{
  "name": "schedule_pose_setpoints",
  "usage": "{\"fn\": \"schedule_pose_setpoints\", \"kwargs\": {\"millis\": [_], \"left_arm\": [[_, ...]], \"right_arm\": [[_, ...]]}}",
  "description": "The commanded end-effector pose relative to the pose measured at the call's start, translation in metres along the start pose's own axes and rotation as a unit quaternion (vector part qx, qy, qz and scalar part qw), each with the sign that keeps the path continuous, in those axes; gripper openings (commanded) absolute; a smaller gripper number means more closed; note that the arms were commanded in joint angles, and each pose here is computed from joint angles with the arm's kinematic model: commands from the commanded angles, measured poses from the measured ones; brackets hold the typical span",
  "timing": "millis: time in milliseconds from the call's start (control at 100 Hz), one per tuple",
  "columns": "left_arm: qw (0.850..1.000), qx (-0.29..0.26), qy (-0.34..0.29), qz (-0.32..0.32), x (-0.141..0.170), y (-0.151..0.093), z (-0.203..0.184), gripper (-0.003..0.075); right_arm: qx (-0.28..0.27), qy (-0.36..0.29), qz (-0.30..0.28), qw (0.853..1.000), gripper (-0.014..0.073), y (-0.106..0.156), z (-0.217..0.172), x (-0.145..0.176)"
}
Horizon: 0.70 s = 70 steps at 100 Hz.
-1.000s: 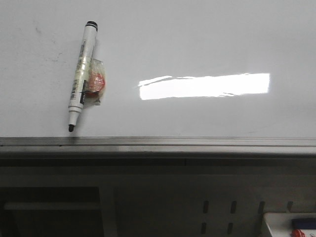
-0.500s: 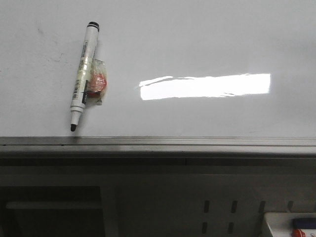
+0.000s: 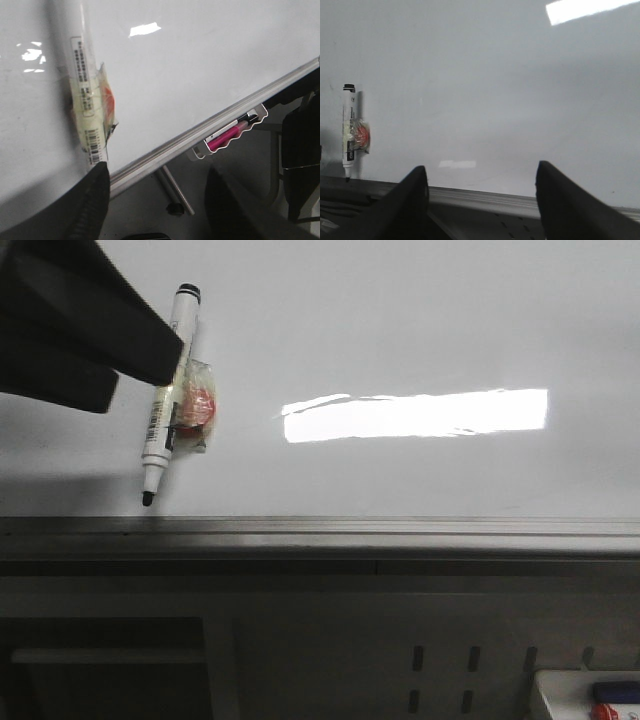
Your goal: Write number 4 on whiteboard
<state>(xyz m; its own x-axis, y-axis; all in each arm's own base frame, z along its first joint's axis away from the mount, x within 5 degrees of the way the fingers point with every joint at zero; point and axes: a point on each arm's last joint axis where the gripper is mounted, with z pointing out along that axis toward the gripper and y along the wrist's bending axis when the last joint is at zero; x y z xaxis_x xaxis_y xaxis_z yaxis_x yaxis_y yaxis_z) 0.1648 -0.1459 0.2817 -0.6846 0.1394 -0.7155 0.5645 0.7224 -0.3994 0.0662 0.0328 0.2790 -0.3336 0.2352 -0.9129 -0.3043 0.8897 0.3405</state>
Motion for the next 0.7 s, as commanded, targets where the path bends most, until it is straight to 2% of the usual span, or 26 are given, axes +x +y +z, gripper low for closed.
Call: {"fn": "schedule_pose_setpoints", "kwargs": {"millis": [0, 360, 430, 530, 600, 690], "left_arm": [[0.999, -0.007, -0.047, -0.017, -0.015, -0.003, 0.006, 0.0371], [0.999, -0.041, -0.012, -0.034, -0.010, 0.013, 0.040, 0.0356], [0.998, -0.044, -0.004, -0.036, -0.008, 0.015, 0.044, 0.0275], [0.998, -0.048, -0.007, -0.048, -0.008, 0.017, 0.047, 0.0087], [0.997, -0.050, -0.020, -0.061, -0.010, 0.017, 0.047, -0.0007], [0.995, -0.053, -0.034, -0.075, -0.013, 0.018, 0.047, -0.0020]], "right_arm": [[0.004, -0.044, -0.008, 0.999, 0.0418, 0.002, -0.002, -0.017], [0.004, -0.042, -0.008, 0.999, 0.0418, 0.003, -0.002, -0.016], [0.004, -0.042, -0.008, 0.999, 0.0418, 0.003, -0.002, -0.016], [0.004, -0.044, -0.008, 0.999, 0.0418, 0.002, -0.002, -0.017], [0.004, -0.044, -0.008, 0.999, 0.0418, 0.002, -0.002, -0.017], [0.004, -0.044, -0.007, 0.999, 0.0418, 0.003, -0.002, -0.017]]}}
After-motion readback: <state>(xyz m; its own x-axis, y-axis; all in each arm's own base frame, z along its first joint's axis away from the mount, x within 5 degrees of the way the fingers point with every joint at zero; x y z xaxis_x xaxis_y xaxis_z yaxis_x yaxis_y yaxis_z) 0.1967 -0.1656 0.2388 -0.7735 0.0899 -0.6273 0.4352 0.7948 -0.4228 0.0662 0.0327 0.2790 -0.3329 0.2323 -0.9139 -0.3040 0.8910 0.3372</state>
